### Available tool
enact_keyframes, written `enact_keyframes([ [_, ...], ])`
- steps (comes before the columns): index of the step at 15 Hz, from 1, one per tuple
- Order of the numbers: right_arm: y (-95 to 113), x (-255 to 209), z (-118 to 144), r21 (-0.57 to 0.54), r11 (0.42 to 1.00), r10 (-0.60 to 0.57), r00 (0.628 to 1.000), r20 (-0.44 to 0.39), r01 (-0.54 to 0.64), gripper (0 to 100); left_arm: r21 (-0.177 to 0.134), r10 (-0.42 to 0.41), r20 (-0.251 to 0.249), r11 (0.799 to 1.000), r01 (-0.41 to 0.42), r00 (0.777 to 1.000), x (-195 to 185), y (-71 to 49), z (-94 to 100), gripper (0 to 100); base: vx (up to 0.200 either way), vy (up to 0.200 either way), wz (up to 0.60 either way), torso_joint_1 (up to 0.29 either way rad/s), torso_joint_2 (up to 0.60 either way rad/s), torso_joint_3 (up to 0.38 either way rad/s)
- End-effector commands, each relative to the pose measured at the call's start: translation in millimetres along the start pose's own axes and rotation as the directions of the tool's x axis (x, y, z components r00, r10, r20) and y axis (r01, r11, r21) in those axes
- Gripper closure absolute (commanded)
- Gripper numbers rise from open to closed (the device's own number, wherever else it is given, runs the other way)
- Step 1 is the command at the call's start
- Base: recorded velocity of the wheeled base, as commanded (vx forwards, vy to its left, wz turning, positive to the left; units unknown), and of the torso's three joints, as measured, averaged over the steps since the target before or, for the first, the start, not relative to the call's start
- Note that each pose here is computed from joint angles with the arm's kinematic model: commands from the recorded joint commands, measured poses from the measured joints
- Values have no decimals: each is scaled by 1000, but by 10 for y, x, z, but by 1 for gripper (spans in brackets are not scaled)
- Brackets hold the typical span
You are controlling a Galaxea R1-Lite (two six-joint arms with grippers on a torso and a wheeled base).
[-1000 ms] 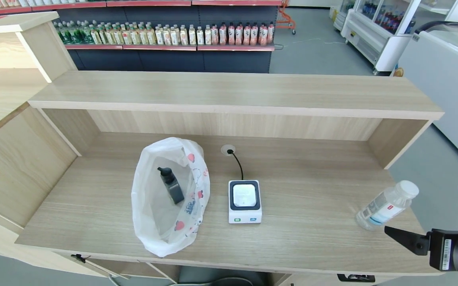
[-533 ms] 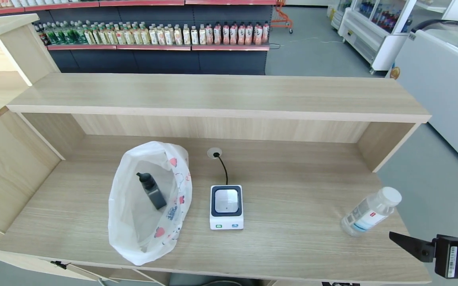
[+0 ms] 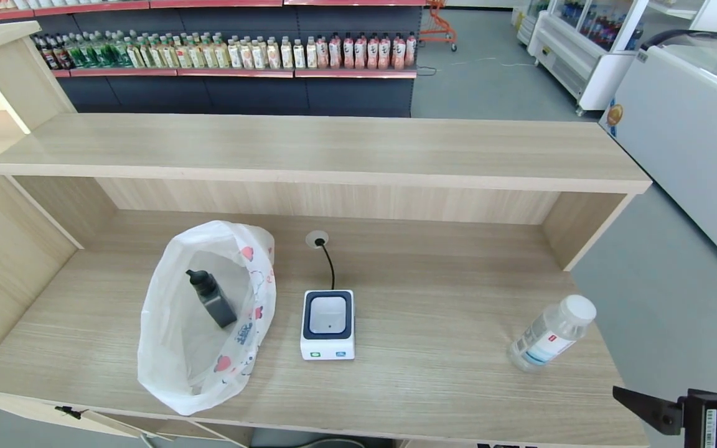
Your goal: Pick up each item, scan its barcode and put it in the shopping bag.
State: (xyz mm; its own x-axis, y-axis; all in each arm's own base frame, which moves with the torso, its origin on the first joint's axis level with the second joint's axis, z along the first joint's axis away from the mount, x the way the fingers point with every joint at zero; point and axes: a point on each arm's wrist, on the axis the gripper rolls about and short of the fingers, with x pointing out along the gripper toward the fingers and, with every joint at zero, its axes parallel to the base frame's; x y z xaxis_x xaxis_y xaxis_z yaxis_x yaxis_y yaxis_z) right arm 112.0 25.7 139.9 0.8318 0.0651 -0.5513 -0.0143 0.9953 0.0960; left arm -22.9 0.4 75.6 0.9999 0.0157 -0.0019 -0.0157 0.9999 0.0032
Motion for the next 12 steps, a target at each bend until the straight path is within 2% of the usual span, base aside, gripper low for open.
enact_keyframes([
  [1,-2,55,-51,0,1000,-5,1000,-20,5,0,0,1,0,1000,-1,1000,0,0,0,0,0,0,0,0,0,0],
  [4,-4,267,-93,0,999,-49,999,-18,49,0,0,1,0,1000,-1,1000,0,0,0,0,0,0,0,0,0,0],
  [9,41,548,-93,-23,998,-56,998,-17,56,0,0,1,0,1000,-1,1000,0,0,0,0,0,0,0,0,0,0],
  [12,83,732,-19,-110,993,-43,998,41,48,0,0,1,0,1000,-1,1000,0,0,0,0,0,0,0,0,0,0],
])
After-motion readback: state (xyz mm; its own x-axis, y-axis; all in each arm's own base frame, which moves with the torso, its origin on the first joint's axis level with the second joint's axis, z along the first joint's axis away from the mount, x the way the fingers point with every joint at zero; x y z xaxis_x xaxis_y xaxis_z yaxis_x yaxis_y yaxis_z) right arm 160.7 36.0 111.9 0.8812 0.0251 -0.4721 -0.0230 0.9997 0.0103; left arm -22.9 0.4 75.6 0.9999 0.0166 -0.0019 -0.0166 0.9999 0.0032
